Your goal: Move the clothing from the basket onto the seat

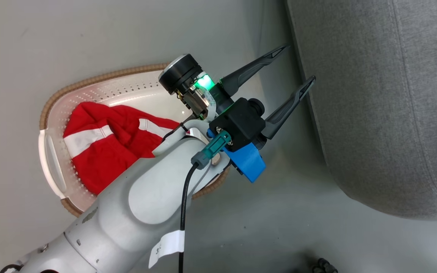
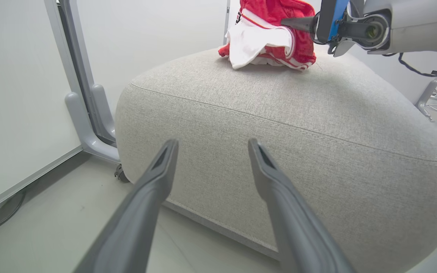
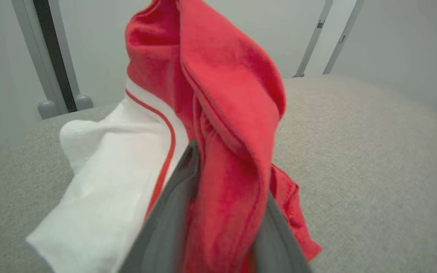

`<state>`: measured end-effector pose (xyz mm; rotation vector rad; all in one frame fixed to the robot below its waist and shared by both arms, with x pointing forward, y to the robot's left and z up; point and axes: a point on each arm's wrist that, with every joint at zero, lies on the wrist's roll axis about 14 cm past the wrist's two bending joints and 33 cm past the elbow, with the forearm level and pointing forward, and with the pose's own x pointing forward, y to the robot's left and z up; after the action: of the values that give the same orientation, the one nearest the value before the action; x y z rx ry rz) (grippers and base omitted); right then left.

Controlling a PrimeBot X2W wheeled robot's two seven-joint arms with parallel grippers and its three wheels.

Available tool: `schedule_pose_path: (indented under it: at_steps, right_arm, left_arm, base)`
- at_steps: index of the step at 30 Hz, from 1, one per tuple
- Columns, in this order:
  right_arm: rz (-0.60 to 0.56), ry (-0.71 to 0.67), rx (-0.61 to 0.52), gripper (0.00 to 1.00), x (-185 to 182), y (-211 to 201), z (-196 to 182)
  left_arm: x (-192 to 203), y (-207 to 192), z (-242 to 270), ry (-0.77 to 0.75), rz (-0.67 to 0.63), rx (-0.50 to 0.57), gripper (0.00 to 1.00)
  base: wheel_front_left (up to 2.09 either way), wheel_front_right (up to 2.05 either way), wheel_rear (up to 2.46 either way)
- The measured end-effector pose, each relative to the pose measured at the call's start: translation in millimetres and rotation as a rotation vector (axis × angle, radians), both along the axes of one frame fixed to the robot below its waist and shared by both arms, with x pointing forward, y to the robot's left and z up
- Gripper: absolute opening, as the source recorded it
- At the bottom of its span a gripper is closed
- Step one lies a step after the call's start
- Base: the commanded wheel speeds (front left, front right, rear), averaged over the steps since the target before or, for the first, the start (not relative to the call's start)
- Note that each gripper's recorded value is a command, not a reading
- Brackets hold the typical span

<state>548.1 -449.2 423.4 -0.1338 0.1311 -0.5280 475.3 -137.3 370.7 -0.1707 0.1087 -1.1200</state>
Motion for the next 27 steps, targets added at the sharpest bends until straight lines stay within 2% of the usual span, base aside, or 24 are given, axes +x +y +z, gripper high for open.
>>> schedule_pose_path:
  at_steps: [8, 13, 21, 27]
  right_arm:
    - [-0.001, -0.053, -0.021, 1.00, -32.2, 3.1, 25.5]
    - [0.039, -0.156, -0.079, 1.00, -48.0, 17.3, 72.8]
    - [0.221, -0.298, -0.104, 1.00, -63.2, 86.5, 129.9]
    - [0.359, -0.343, -0.063, 1.00, -78.1, 143.2, 142.1]
  left_arm:
    - [0.5, 7.1, 27.8, -0.013, 0.053, -0.014, 1.00]
    - [3.4, 23.1, 57.1, -0.017, 0.142, -0.049, 1.00]
    - [4.0, 64.0, 101.9, -0.045, 0.311, -0.087, 1.00]
    - [4.0, 105.0, 134.4, -0.108, 0.451, -0.100, 1.00]
  base:
    - [0.00, 0.00, 0.00]
    - [0.00, 0.00, 0.00]
    - [0.00, 0.00, 0.00]
    - [0.00, 0.00, 0.00]
